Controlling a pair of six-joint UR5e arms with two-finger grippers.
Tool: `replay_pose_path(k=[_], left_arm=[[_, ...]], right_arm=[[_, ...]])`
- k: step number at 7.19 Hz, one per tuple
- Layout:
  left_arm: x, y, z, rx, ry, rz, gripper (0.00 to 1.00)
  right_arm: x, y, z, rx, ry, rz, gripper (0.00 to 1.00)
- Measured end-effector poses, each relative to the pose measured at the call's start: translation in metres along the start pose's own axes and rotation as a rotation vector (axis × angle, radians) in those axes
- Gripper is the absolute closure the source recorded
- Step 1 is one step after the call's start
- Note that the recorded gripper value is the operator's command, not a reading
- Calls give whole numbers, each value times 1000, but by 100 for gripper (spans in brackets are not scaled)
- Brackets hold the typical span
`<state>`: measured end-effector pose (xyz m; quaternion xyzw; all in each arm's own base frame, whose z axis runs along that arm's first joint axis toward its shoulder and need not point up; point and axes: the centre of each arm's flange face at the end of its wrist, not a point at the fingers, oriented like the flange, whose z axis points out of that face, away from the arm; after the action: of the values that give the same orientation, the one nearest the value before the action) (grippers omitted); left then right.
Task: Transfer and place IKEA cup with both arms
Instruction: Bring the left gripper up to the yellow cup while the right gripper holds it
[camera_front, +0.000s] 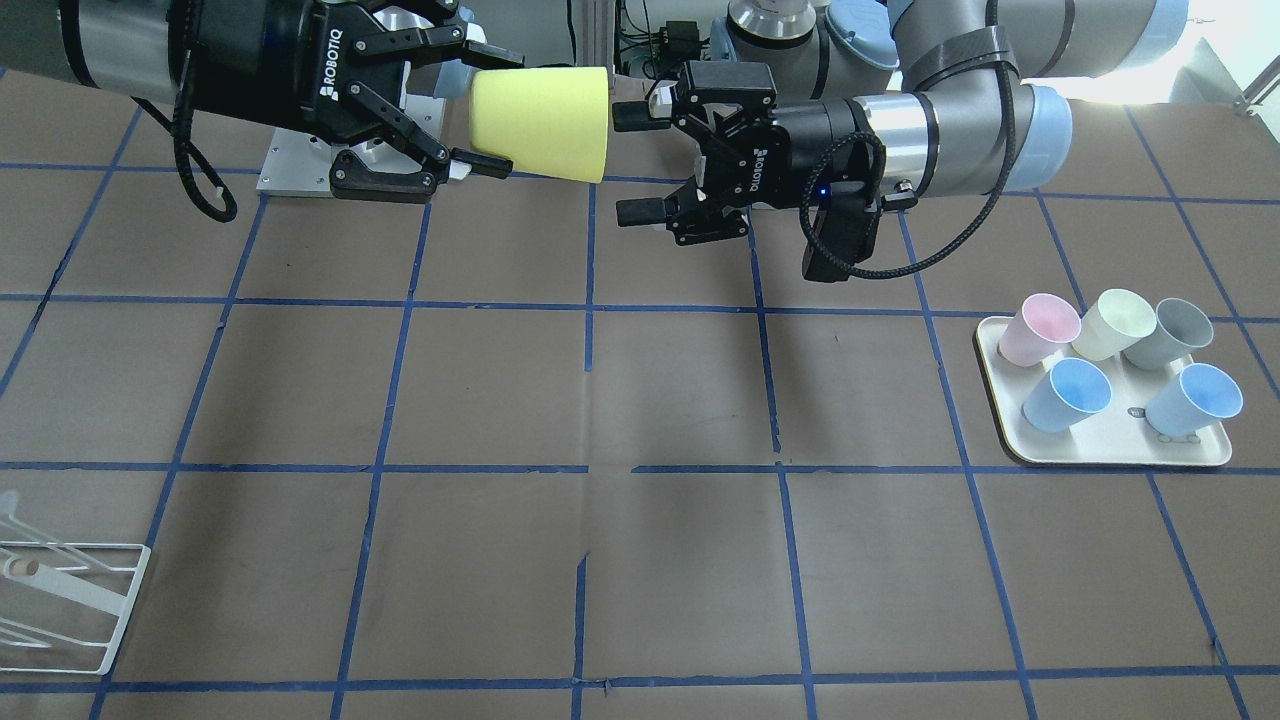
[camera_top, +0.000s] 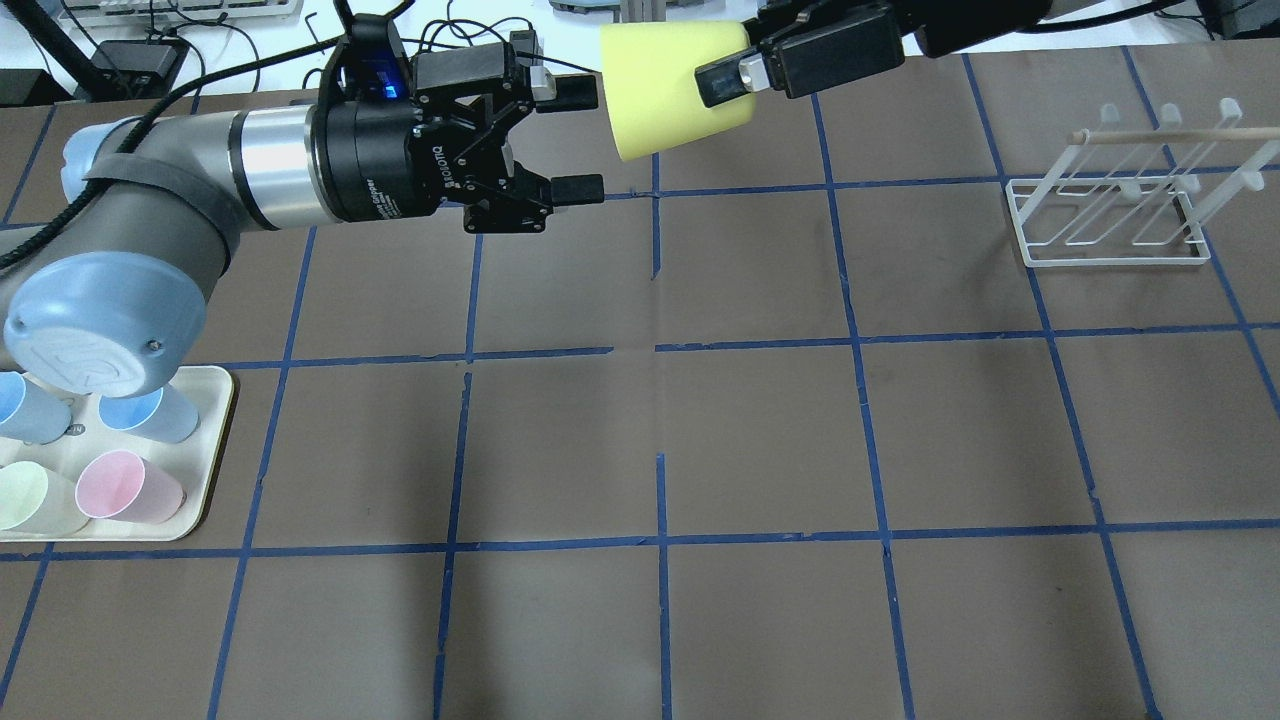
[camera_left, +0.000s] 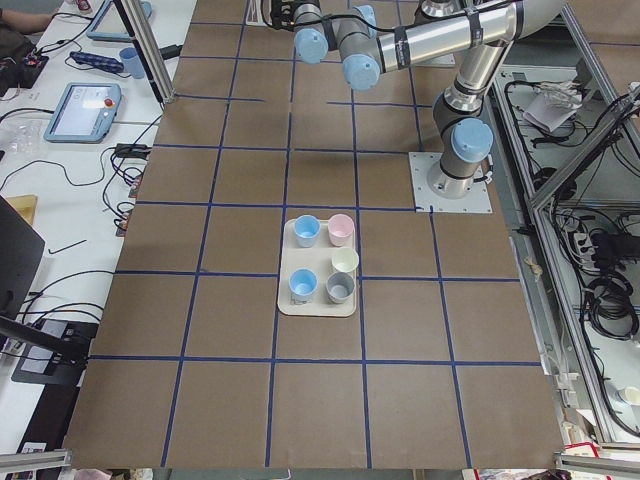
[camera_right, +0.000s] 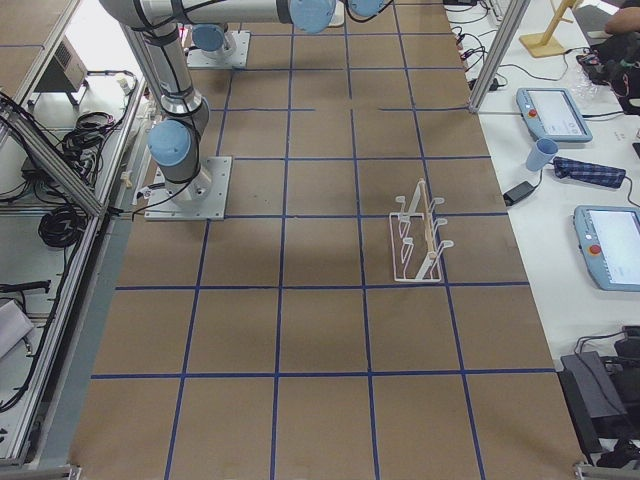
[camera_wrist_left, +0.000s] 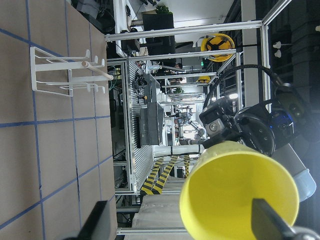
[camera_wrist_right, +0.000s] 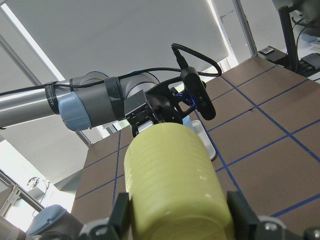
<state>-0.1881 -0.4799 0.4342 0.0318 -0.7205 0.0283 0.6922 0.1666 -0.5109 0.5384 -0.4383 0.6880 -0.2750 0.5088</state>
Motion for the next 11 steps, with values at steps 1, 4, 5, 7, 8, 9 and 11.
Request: replay_pose_path(k=[1, 4, 5, 7, 8, 9, 11], left_arm=[[-1, 0, 3, 2, 31, -21, 0], [-2, 4, 17, -16, 79, -43, 3], [-5, 4, 22, -25, 83, -48, 10], [-6, 5, 26, -33, 86, -50, 32], [-6, 4, 27, -33, 86, -49, 36], [-6, 4, 27, -34, 87, -47, 37], [-6, 1, 27, -33, 88, -41, 37]], right_arm=[[0, 0, 0, 1, 0, 0, 83], [1, 0, 0, 3, -1, 1, 83], [1, 0, 0, 3, 0, 0, 83], [0, 0, 0, 3, 0, 1, 82], [0, 0, 0, 4, 0, 1, 80], [0, 0, 0, 3, 0, 2, 80], [0, 0, 0, 3, 0, 7, 78]])
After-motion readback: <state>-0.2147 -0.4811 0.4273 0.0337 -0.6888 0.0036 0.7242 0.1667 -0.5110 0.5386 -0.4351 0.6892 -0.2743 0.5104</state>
